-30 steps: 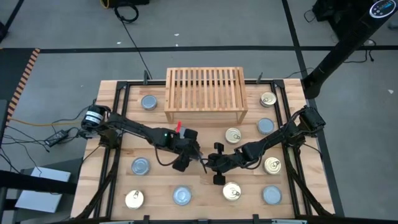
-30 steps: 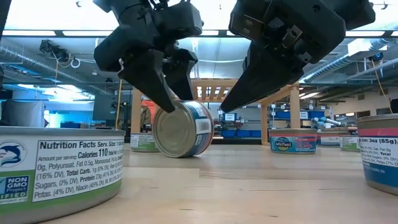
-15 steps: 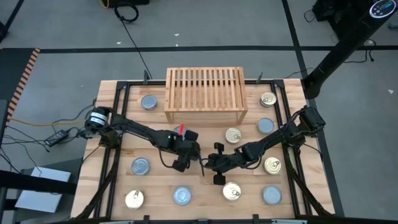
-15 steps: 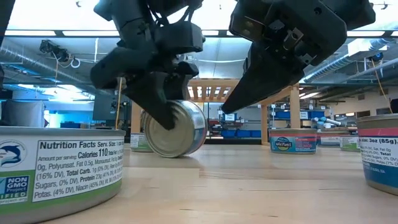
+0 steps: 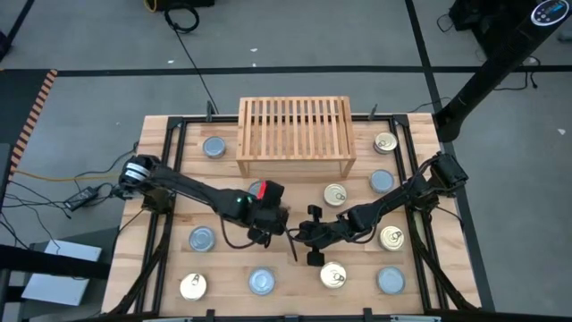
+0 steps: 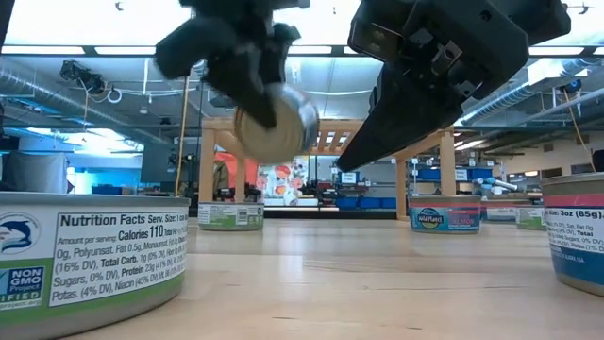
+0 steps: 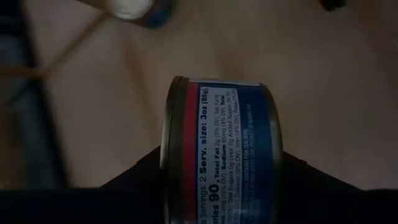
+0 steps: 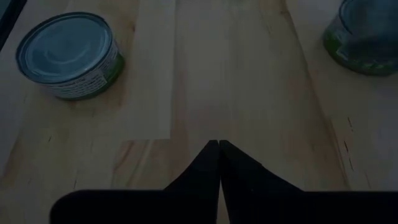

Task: Stack canned seafood by type on shelf
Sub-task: Put the blue pink tuna can on the shelf

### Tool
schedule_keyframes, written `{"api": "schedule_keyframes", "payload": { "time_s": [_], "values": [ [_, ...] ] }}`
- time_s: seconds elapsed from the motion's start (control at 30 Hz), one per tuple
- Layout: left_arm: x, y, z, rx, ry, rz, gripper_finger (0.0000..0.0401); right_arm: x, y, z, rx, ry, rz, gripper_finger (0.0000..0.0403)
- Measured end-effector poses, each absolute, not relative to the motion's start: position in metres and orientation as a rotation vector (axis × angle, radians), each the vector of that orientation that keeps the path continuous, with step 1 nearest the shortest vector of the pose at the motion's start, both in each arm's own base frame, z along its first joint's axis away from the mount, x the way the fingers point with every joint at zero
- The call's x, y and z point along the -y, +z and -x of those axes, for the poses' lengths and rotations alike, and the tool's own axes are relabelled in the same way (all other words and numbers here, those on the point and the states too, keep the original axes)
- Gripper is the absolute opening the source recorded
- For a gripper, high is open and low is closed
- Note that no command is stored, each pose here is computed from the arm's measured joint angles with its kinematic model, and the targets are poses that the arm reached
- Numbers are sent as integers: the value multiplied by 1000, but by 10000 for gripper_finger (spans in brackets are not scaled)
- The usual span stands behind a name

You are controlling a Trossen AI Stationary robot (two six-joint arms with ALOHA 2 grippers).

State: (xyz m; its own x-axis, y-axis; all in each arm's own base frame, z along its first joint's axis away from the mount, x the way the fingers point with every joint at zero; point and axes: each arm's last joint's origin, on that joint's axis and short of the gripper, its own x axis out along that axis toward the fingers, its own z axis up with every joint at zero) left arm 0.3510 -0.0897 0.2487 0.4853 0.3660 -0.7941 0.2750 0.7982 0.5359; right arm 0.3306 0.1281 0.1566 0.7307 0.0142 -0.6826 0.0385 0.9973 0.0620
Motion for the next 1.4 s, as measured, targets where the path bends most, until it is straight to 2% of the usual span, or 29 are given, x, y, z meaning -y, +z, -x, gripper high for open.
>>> {"api": "schedule_keyframes", "payload": {
  "time_s": [0.33,0.57,1.03,1.4],
  "values": [
    [72,313,-334,-1110,372,-781,192,-131,156,-329,-754,-4,-69,21],
    [14,345,-320,-1075,550,-659,192,-132,157,-329,-753,-3,-69,21],
    [-123,354,-322,-1062,725,-557,192,-132,157,-329,-753,0,-62,20],
    [-163,320,-319,-1185,739,-546,192,-132,156,-329,-758,2,-52,20]
  ]
}}
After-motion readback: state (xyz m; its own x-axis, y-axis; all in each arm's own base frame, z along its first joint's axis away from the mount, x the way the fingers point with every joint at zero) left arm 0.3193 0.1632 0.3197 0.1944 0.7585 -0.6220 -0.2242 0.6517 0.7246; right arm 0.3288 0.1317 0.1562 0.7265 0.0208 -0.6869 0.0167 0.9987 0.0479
